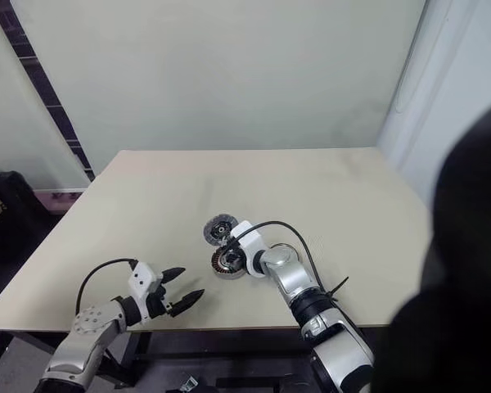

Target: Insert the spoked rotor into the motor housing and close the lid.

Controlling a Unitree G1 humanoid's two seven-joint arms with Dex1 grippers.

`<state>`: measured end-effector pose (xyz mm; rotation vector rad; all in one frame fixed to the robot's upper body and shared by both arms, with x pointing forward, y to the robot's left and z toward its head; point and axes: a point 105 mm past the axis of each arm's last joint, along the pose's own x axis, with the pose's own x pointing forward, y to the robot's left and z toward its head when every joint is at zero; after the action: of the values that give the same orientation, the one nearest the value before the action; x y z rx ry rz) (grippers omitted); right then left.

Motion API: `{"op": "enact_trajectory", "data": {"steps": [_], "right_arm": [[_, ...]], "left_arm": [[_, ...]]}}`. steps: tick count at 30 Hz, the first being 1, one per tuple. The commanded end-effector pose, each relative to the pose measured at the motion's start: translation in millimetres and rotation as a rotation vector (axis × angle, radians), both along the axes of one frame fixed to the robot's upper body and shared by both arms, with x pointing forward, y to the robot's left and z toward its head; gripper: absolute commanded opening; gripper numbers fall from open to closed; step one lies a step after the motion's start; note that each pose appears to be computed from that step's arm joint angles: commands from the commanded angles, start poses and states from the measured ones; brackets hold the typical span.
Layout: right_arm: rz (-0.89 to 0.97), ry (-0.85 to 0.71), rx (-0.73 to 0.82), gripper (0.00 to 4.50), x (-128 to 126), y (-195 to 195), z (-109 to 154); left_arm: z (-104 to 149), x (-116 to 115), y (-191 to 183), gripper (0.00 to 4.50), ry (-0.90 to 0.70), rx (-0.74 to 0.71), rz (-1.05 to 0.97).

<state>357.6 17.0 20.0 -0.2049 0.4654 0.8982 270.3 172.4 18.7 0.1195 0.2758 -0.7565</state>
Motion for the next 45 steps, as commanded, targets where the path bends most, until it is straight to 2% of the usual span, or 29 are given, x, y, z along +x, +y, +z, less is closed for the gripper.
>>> {"op": "enact_trajectory", "data": {"steps": [1,45], "right_arm": [[0.007,-0.056,0.03,0.8,8,7,17],[0.019,-0.032,0.011,0.8,9,14,3]], "left_arm": [[17,5,5,4.5,-0.07,0.009,0.01],[20,3,17,4.5,-0.076,0.038,0.048]]}}
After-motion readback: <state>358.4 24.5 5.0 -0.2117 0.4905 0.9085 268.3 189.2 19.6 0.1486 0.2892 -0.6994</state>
